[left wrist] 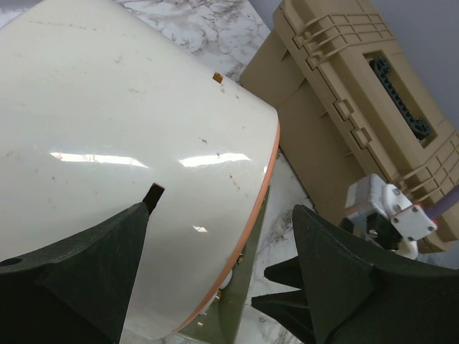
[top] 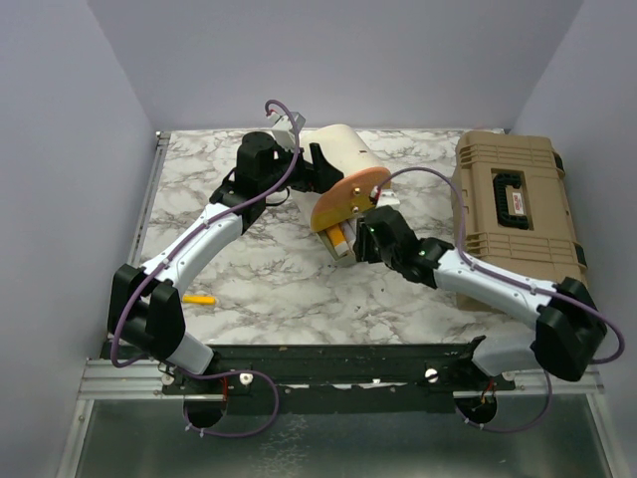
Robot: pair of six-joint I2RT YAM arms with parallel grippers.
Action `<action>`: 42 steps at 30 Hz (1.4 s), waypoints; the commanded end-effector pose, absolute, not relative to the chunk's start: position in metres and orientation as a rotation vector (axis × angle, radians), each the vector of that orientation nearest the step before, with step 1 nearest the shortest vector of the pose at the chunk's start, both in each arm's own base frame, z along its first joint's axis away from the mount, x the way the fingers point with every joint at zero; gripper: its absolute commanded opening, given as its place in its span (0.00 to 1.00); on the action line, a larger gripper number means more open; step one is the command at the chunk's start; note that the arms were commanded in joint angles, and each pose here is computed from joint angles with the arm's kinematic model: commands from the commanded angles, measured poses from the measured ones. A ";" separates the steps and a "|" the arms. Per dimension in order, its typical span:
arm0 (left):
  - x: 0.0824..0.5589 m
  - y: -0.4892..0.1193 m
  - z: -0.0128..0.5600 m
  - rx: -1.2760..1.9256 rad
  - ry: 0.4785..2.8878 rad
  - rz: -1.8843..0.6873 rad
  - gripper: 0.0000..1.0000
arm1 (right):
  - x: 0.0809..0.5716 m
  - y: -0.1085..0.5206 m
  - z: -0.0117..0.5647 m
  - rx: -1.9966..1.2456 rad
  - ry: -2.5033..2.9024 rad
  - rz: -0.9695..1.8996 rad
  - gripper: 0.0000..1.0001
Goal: Organize the makeup
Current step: Place the makeup in the drawer, then close the drawer in the storage box.
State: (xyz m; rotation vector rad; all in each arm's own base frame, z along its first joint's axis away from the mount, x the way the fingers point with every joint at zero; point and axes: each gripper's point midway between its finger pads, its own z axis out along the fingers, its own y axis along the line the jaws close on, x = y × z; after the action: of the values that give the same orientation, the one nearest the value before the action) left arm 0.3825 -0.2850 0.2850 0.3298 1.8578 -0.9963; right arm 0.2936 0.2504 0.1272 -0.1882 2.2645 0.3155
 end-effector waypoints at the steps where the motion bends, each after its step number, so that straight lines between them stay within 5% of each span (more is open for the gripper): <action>1: 0.378 -0.286 0.266 0.332 1.914 -1.008 0.84 | 0.289 0.238 0.151 0.005 2.149 0.436 0.50; 13: 0.376 -0.287 0.263 0.346 1.916 -1.008 0.84 | 0.279 0.213 0.134 0.172 2.198 0.419 0.53; 42: 0.374 -0.286 0.264 0.347 1.914 -1.013 0.84 | 0.307 0.261 0.114 0.261 2.260 0.992 0.56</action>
State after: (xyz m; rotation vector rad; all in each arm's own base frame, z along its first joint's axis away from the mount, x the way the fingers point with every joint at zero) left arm 0.3825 -0.2855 0.2846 0.3341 1.8502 -0.9994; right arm 0.3013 0.2456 0.1026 0.2705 2.3053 0.8415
